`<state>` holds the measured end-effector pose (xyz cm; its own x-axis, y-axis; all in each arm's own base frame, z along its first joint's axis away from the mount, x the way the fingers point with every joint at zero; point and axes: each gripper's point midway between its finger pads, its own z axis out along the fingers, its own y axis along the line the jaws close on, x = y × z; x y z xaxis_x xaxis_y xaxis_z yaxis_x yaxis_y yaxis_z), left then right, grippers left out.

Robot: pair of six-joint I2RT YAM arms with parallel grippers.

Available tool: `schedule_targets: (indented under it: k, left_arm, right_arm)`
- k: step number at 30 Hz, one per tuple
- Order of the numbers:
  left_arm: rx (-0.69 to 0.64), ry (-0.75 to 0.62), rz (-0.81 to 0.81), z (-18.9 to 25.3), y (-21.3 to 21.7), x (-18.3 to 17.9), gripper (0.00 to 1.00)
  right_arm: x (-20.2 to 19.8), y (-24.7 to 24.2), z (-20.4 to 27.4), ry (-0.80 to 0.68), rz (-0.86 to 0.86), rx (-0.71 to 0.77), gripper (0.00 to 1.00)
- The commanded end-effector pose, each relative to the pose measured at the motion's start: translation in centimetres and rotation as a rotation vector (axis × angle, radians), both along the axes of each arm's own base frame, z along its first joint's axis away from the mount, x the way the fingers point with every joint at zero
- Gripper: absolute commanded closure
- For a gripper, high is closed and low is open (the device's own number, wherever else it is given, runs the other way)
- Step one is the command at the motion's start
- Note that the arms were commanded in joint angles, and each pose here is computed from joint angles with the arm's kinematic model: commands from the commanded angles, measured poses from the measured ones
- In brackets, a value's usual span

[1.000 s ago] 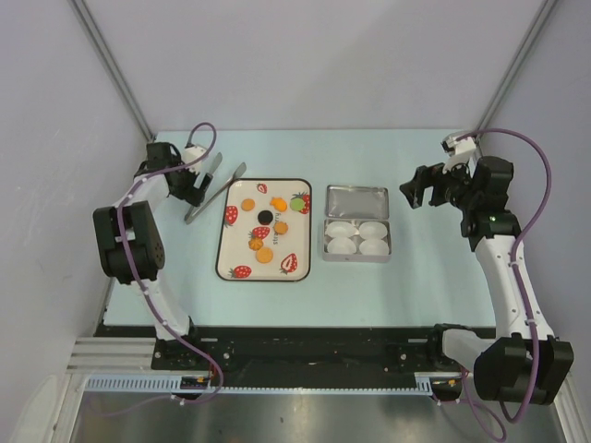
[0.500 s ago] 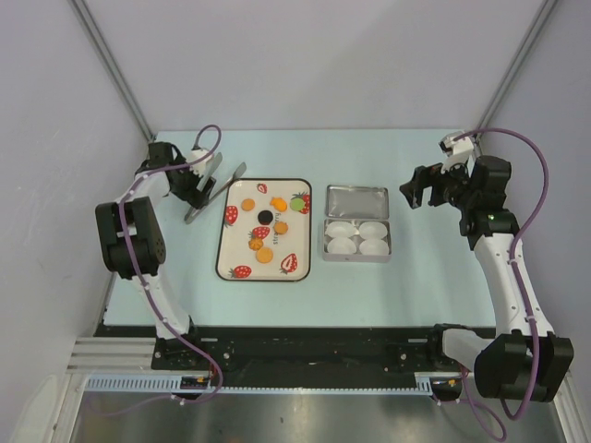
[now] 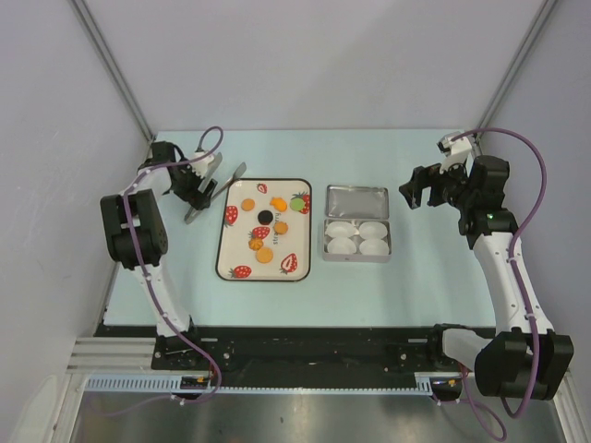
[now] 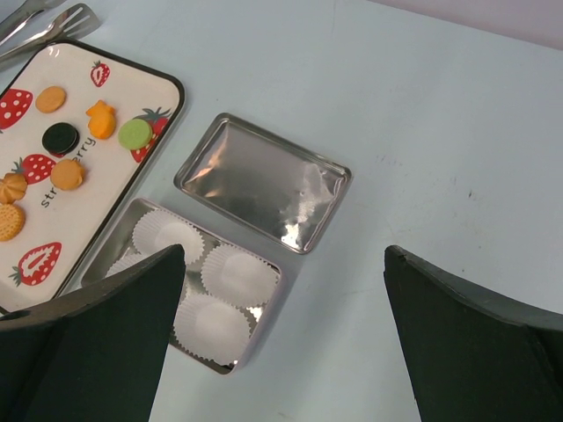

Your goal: Pack the cookies

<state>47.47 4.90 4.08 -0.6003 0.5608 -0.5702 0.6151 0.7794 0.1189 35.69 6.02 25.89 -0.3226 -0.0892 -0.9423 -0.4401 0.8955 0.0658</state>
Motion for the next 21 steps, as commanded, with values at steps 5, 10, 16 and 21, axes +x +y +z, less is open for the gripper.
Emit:
schedule_targets:
  k: [5,10,16,21]
  left_arm:
    - [-0.011,-0.03,-0.063,1.0,0.1,1.5,0.0]
    - [-0.018,-0.018,-0.099,1.4,-0.1,1.7,0.02]
    - [-0.02,0.003,-0.117,1.0,-0.5,1.9,0.03]
    - [-0.007,0.035,-0.122,-0.3,-0.9,1.6,0.05]
  right_arm:
    - [0.4,-0.2,0.1,-0.02,-0.001,-0.027,0.0]
    - [0.3,-0.2,0.2,-0.024,-0.003,-0.03,0.0]
    - [0.3,-0.3,0.2,-0.025,-0.003,-0.033,0.0]
    - [0.3,-0.3,0.3,-0.027,-0.002,-0.033,0.0]
